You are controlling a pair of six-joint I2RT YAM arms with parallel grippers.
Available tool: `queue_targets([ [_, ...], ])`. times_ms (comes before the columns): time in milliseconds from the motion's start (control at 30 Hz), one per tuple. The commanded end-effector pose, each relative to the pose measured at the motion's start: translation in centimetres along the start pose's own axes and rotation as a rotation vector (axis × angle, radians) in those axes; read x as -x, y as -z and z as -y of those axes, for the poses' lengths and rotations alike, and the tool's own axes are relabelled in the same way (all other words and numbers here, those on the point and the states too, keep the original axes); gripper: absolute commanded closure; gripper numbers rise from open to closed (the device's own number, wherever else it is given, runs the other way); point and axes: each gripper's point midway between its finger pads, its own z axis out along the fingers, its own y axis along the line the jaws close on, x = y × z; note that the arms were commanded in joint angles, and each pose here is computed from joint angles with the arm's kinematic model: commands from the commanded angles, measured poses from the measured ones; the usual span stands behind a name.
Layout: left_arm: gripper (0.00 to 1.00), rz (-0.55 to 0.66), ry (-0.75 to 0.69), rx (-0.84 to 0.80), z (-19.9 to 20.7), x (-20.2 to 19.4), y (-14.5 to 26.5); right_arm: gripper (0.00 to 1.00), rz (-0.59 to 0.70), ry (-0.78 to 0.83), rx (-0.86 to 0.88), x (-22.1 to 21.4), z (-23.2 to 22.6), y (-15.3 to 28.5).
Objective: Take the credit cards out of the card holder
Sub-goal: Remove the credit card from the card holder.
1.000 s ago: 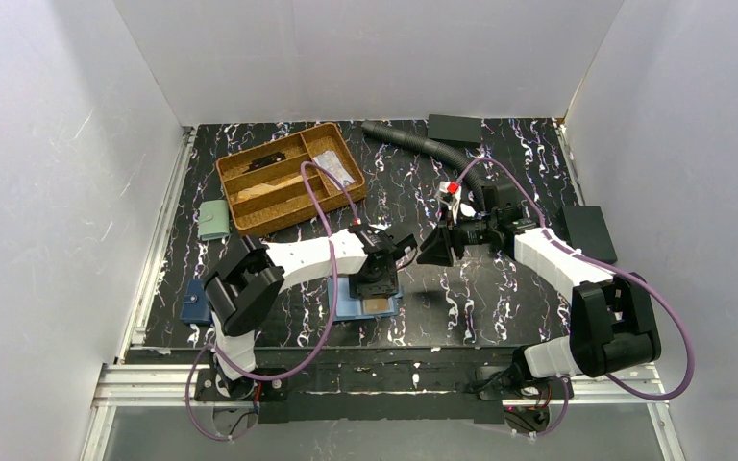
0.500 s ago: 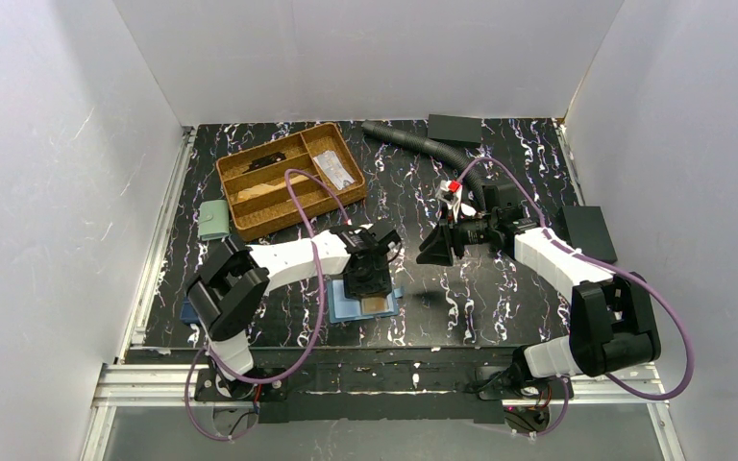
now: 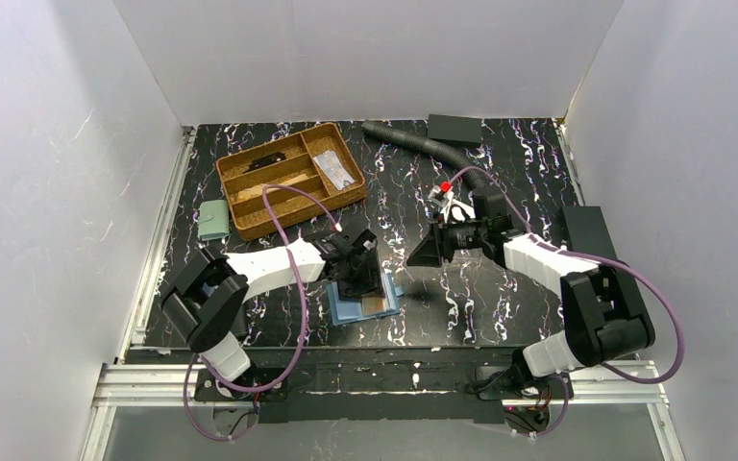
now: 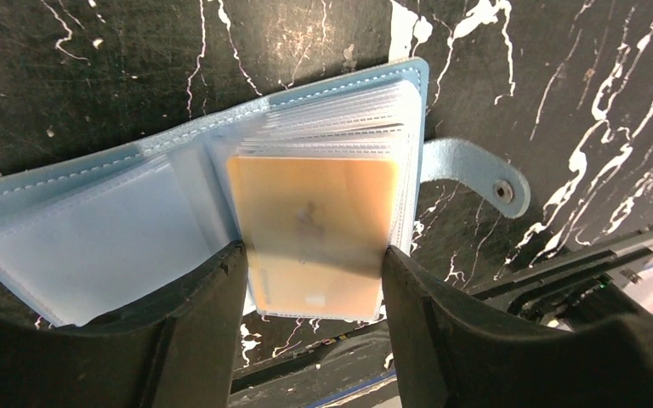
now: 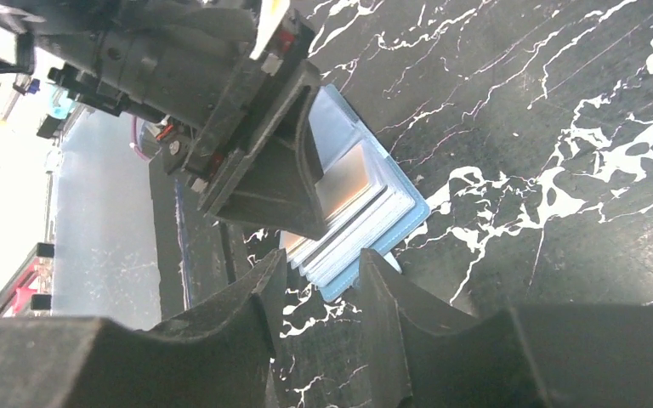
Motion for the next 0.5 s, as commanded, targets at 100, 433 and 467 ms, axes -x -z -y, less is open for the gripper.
queue_targets([
  [100,0.67,-0.022,-0.019,-0.129,0.8,-0.6,0.7,0.58,-0.007,-0.113,-0.038,-0.6,0.9,-2.7],
  [433,0.67,-0.033,-0.026,-0.192,0.9,-0.8,0.5,0.58,-0.090,-0.205,0.003,-2.8,0.3,-5.4],
  [467,0.67,-0.034,-0.025,-0.194,0.8,-0.8,0.4,0.58,-0.092,-0.214,0.006,-2.8,0.2,-5.5],
])
